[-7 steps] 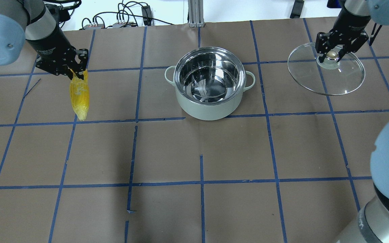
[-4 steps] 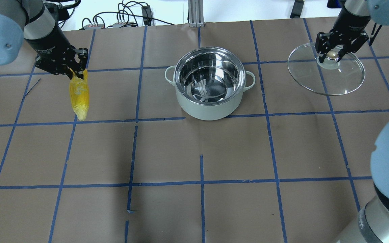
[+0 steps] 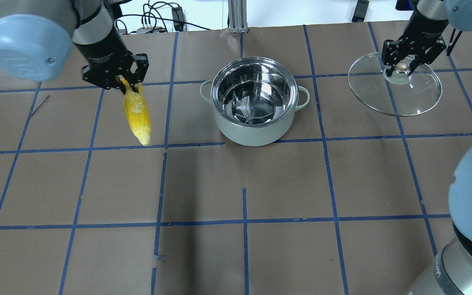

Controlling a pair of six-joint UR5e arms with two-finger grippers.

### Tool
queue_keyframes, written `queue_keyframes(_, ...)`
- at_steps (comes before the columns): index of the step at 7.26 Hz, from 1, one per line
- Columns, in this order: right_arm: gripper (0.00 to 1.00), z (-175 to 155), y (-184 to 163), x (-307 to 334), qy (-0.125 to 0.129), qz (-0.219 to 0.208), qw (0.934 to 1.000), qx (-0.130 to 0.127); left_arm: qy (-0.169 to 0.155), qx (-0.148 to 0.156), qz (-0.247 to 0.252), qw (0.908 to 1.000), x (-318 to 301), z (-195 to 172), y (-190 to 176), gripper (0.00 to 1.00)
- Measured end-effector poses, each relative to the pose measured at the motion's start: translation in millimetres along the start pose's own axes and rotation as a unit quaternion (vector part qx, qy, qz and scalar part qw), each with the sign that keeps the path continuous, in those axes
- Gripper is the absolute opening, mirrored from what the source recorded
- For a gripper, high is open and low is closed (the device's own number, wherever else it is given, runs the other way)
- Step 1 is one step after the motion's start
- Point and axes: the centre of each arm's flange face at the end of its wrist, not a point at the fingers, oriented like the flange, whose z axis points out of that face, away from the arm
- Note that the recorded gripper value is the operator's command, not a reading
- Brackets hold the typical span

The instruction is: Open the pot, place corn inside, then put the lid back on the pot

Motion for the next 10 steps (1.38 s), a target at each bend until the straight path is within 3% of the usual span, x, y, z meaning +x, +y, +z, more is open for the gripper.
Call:
queue_keyframes(2,0.07,-1.0,0.1,-0.1,0.0,0.001,1.0,0.001,0.011,0.028,0.026,0.9992,103.0,1.0,3.4,0.06)
queue_keyframes(6,0.07,-3.0,-0.2,-1.0,0.0,0.002,1.0,0.003,0.024,0.046,0.074,0.9959,238.0,74.9,-58.5,0.06)
queue_keyframes(7,0.07,-2.9,-0.2,-1.2,-0.001,0.002,1.0,0.003,0.022,0.043,0.09,0.9947,249.3,88.1,-60.2,0.15)
queue_keyframes(8,0.07,-2.8,-0.2,-1.3,-0.001,0.002,1.0,0.003,0.02,0.039,0.098,0.9942,255.1,98.1,-60.5,0.74)
queue_keyframes(9,0.07,-2.4,-0.1,-1.4,-0.001,0.002,1.0,0.002,0.018,0.036,0.1,0.9942,257.9,103.8,-59.7,1.0)
queue_keyframes(10,0.07,-3.0,-0.1,-1.4,-0.001,0.002,1.0,0.003,0.016,0.033,0.1,0.9943,259.1,106.9,-58.1,1.0)
